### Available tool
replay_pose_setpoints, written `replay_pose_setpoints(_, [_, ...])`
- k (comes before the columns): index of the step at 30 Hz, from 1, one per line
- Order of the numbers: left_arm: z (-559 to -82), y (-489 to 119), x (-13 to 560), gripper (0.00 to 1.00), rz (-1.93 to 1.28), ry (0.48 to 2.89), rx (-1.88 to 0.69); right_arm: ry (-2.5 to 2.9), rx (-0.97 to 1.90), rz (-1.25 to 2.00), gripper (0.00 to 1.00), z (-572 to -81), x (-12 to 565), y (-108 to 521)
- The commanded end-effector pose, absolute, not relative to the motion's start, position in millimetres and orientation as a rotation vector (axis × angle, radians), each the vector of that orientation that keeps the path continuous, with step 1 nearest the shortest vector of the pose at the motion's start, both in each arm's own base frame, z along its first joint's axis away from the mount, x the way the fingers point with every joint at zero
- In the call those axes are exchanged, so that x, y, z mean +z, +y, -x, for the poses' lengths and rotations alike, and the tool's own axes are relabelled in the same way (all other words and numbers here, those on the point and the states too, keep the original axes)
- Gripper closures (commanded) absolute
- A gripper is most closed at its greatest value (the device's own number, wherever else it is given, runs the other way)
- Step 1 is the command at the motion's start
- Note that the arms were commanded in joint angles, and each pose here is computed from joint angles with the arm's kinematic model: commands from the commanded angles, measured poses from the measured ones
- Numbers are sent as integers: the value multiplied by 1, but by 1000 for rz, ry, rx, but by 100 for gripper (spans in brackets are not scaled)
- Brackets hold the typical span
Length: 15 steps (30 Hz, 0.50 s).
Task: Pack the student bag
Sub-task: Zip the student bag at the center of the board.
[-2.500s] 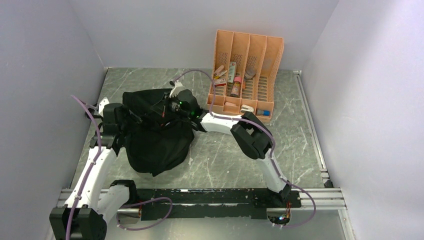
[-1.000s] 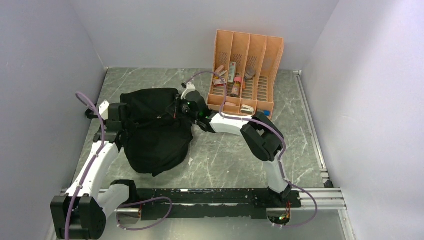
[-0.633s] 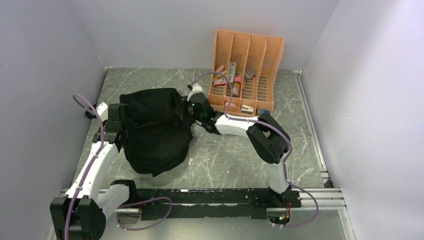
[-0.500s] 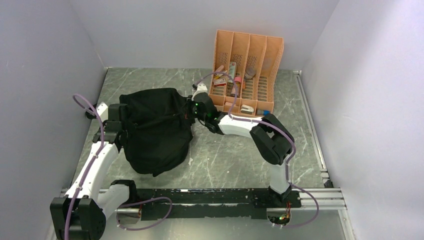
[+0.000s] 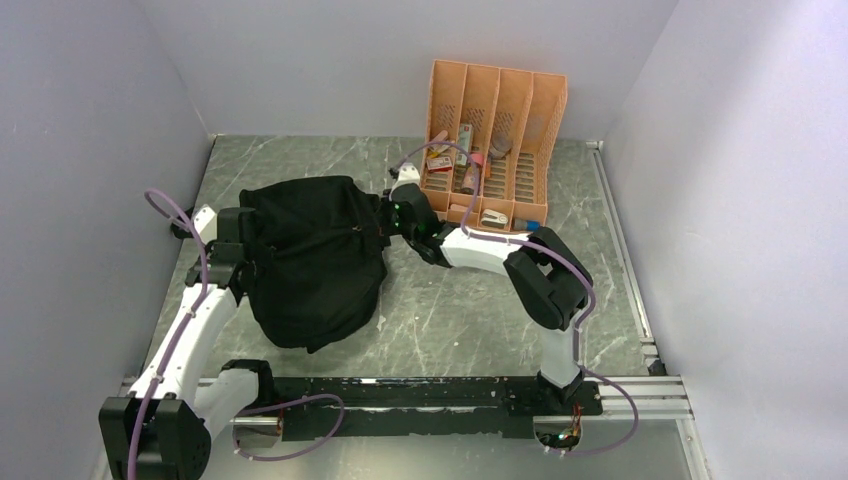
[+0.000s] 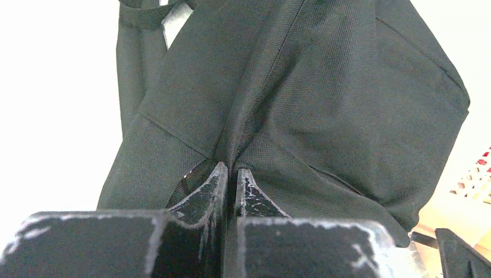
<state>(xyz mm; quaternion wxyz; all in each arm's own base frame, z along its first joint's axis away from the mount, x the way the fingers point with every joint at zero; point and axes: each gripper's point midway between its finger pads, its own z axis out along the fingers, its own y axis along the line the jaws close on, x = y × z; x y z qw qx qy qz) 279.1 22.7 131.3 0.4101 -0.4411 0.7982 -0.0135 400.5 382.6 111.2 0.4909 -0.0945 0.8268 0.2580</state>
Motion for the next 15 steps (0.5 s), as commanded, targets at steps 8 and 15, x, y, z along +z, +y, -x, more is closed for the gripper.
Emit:
replay_pose_setpoints(8, [-263,56,162,94,980,1992,177,1945,512,277,76,-440,149,340])
replay_pose_setpoints(15, [-290,35,239,50,779,1949,16,1816,724,251,49,-415,242,347])
